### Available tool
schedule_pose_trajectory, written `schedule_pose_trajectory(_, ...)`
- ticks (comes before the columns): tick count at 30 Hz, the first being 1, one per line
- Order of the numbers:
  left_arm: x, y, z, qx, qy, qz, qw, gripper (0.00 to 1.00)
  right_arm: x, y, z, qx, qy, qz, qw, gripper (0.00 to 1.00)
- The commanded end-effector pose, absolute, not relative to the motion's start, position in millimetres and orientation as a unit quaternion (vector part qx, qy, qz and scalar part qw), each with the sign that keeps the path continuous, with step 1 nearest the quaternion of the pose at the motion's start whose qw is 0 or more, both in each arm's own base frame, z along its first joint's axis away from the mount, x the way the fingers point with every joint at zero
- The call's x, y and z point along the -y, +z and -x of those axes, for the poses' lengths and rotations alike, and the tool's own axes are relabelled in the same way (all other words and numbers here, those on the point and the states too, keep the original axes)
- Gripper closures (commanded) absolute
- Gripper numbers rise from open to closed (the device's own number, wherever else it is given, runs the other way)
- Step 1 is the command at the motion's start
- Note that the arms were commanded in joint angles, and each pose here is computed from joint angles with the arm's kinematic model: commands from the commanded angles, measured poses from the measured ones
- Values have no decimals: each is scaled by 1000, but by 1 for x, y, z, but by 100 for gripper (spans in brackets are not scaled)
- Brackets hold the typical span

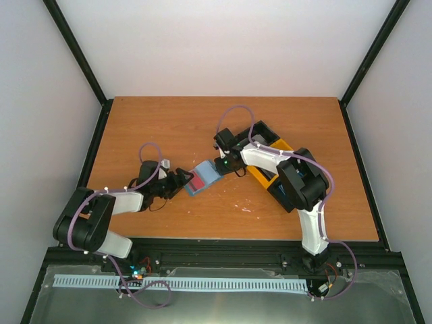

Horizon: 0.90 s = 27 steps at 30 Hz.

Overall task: Put the credit cards into the card holder
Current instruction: Insert the credit card into the card holder, then close the card holder at the center of the board.

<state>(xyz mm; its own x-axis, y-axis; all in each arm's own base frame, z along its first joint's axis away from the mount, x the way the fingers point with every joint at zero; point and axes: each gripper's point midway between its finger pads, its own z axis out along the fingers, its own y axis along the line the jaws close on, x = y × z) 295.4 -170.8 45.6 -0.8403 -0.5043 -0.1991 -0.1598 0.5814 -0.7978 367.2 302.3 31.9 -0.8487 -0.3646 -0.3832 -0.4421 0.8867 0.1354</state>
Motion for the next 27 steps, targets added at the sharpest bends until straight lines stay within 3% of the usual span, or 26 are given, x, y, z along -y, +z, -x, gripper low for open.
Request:
schedule_pose_trajectory(1, 171, 26, -282, -876, -407, 200, 165, 14, -297, 11, -359, -959, 95, 225, 145, 70)
schedule_pose_trajectory(13, 188, 73, -307, -858, -450, 100, 227, 16, -315, -1, -317, -950, 188, 237, 78, 78)
schedule_pose_trajectory(27, 213, 119, -308, -817, -530, 29, 226, 16, -328, 3, -298, -942, 254, 209, 65, 83)
